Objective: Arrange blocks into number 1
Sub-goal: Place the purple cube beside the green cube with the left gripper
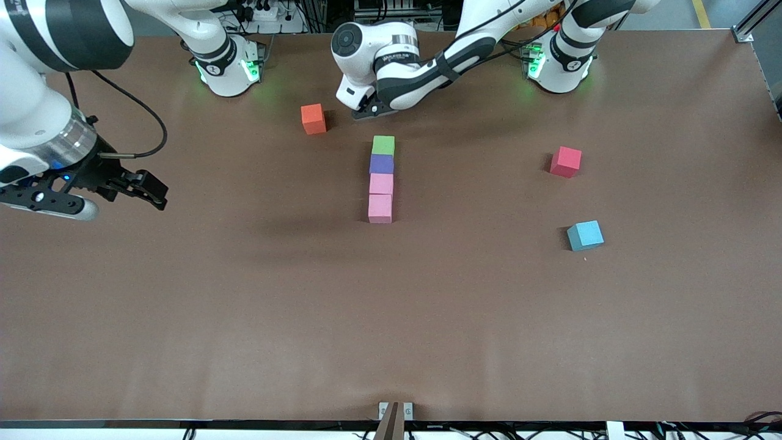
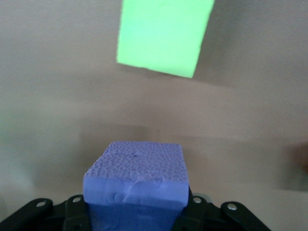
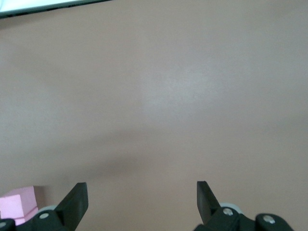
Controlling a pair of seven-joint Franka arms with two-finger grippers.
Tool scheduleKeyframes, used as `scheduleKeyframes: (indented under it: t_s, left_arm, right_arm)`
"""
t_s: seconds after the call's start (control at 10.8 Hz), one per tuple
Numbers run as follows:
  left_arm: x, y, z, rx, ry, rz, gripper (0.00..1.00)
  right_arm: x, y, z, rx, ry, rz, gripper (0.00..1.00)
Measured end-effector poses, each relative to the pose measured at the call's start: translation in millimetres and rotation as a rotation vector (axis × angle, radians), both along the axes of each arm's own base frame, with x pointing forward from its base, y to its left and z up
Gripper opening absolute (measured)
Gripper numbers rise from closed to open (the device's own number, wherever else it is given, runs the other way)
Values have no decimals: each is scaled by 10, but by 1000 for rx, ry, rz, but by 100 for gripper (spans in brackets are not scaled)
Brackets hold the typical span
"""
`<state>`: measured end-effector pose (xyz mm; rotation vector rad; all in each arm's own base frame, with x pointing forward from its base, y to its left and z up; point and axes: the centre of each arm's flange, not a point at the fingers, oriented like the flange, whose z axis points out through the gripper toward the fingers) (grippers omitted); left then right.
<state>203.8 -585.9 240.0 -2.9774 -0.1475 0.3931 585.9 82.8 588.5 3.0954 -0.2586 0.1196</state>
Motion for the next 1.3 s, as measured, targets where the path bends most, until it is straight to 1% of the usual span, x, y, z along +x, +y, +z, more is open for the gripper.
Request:
scheduleKeyframes:
  t_s: [0.19, 0.37, 0.46, 0.93, 1.3]
  left_arm:
    - [-25, 48, -151, -47, -33, -60, 59]
    - [-82, 130, -289, -45, -50, -89, 59]
    - [-68, 167, -340, -37, -50, -90, 59]
    - [177, 233, -457, -65, -77, -97, 59]
    - [209, 249, -556, -68, -86, -113, 59]
  right_arm:
    - [8, -140, 90, 7, 0, -9, 100]
    - [20, -329, 142, 37, 2, -39, 100]
    - [22, -382, 152, 42, 3, -43, 100]
    - [19, -362, 155, 45, 5, -35, 100]
    - [20, -363, 151, 43, 7, -8, 100]
